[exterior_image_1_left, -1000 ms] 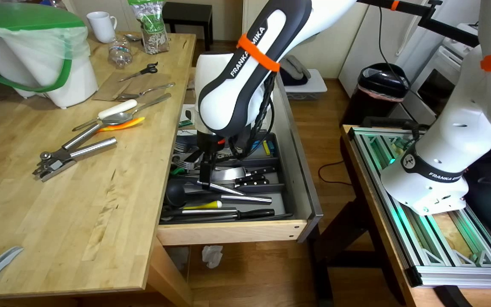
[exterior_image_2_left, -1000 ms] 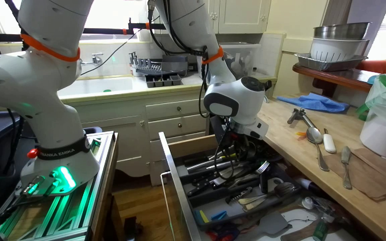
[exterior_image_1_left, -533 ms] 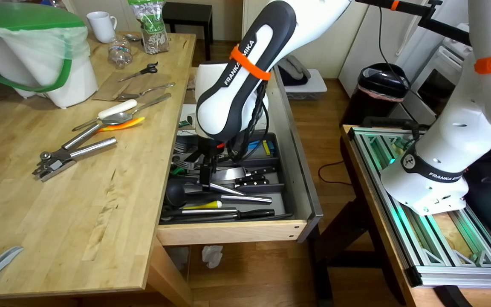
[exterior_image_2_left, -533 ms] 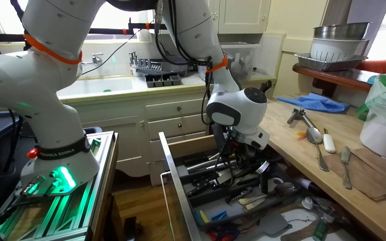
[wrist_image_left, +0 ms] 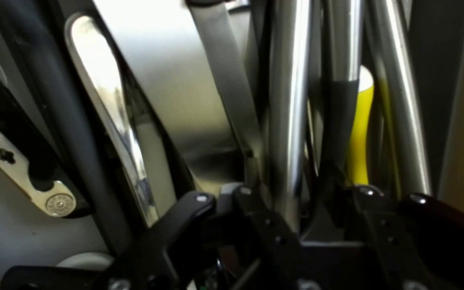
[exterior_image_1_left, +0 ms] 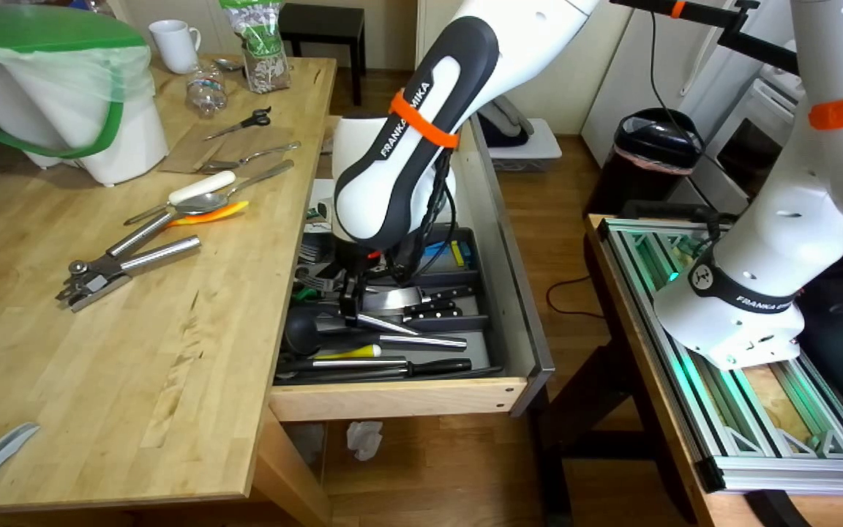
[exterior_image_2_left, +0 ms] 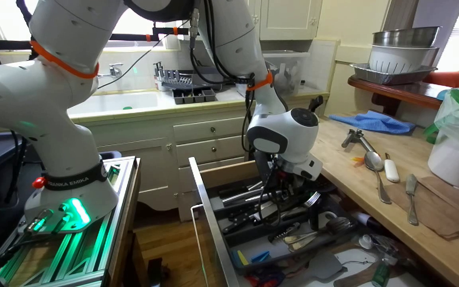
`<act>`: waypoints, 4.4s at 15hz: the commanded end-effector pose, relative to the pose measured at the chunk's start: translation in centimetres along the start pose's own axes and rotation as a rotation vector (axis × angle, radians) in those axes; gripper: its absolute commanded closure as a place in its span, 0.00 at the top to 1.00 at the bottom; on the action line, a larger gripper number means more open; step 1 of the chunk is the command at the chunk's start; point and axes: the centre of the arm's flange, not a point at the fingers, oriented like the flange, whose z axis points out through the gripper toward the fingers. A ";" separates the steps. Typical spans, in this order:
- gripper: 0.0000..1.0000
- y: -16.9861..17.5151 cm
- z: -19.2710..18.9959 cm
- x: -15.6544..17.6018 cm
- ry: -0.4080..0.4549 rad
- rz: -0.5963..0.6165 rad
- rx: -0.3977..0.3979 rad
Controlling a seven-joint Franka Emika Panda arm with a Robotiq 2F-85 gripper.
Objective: Remove the black spatula from the drawer and put it on the table
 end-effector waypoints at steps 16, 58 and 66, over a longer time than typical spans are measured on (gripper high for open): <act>0.06 -0.5 -2.5 -2.3 -0.077 -0.034 -0.016; 0.06 4.1 -11.5 -10.4 0.151 1.019 0.355; 0.06 -0.2 -16.1 -10.9 0.302 0.644 0.106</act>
